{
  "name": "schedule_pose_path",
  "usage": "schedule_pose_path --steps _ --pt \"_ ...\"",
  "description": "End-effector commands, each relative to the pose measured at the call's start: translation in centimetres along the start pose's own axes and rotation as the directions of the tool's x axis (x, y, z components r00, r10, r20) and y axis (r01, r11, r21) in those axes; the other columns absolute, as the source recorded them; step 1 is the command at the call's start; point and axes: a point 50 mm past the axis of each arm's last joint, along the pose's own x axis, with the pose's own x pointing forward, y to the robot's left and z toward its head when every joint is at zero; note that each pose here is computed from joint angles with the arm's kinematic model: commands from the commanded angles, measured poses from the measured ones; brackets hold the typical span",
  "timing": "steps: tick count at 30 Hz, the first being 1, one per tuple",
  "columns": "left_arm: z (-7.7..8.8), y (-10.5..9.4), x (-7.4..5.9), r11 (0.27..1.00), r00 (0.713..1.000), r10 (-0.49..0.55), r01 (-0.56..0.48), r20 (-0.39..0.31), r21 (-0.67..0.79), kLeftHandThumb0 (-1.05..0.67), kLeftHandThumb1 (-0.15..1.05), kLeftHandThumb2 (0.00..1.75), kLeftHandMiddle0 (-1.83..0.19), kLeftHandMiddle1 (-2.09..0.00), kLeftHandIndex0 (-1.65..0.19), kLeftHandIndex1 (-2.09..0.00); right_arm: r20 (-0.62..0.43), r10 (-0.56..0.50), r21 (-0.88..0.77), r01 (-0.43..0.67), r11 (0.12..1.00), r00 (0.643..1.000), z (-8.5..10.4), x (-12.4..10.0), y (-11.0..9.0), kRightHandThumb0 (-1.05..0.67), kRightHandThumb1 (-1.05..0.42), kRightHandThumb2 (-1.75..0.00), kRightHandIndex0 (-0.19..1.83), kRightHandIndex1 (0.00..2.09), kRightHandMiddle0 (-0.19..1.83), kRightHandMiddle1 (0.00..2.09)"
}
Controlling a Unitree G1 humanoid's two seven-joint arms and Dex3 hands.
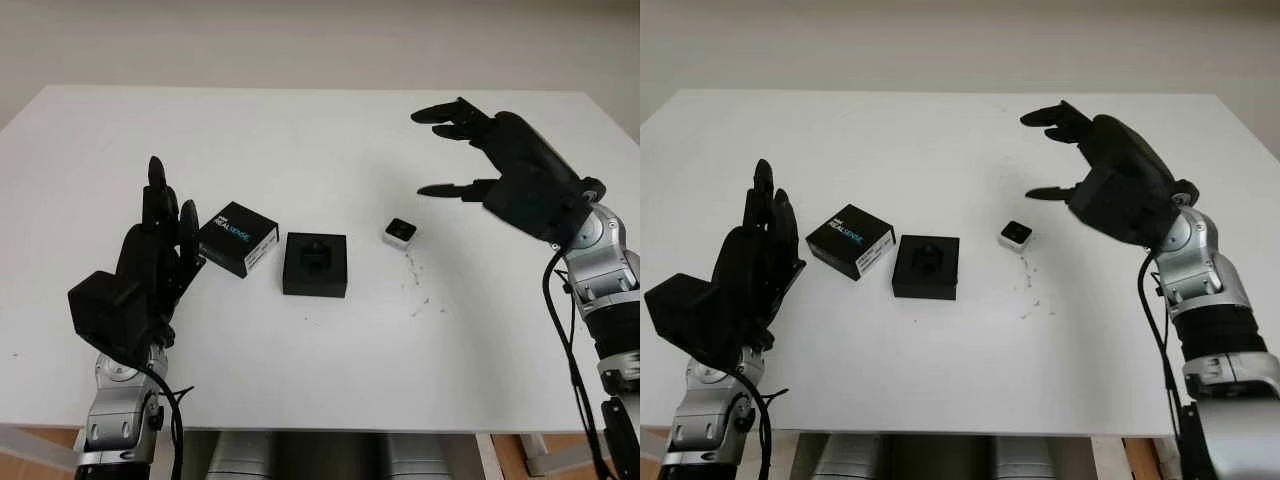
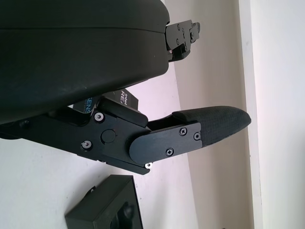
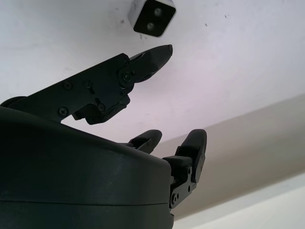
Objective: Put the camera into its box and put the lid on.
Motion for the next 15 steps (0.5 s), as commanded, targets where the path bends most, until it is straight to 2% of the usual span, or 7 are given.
schedule_pose_path --steps 1,5,9,15 --pt "0.3 0.0 -0.2 1.000 1.000 -0.005 0.005 0.012 0.006 -0.77 1.05 0.67 0.19 -0.01 0.19 0.00 0.008 0.010 -0.063 -0.010 0.998 1.000 0.1 0.3 -1.2 -0.24 -0.78 -0.06 0.47 0.25 0.33 0.54" --pt "0.4 0.1 -0.2 1.000 1.000 -0.008 0.008 0.011 0.012 -0.77 1.05 0.68 0.19 -0.02 0.19 0.00 -0.009 0.082 -0.180 -0.082 0.980 0.997 0.4 0.8 -1.3 -0.25 -0.79 -0.05 0.47 0.17 0.47 0.22" --pt "0.5 0.2 -0.2 1.000 1.000 -0.007 0.007 0.000 0.015 -0.77 1.05 0.67 0.19 -0.02 0.19 0.00 -0.022 0.155 -0.243 -0.156 0.957 0.988 0.7 1.2 -1.4 -0.21 -0.81 -0.06 0.44 0.12 0.47 0.12" --pt "0.6 0.3 -0.1 1.000 1.000 0.001 -0.001 0.003 0.013 -0.75 1.05 0.68 0.19 -0.03 0.19 -0.01 0.003 0.227 -0.316 -0.215 0.924 0.974 1.1 1.5 -1.1 -0.16 -0.82 -0.06 0.44 0.10 0.48 0.08"
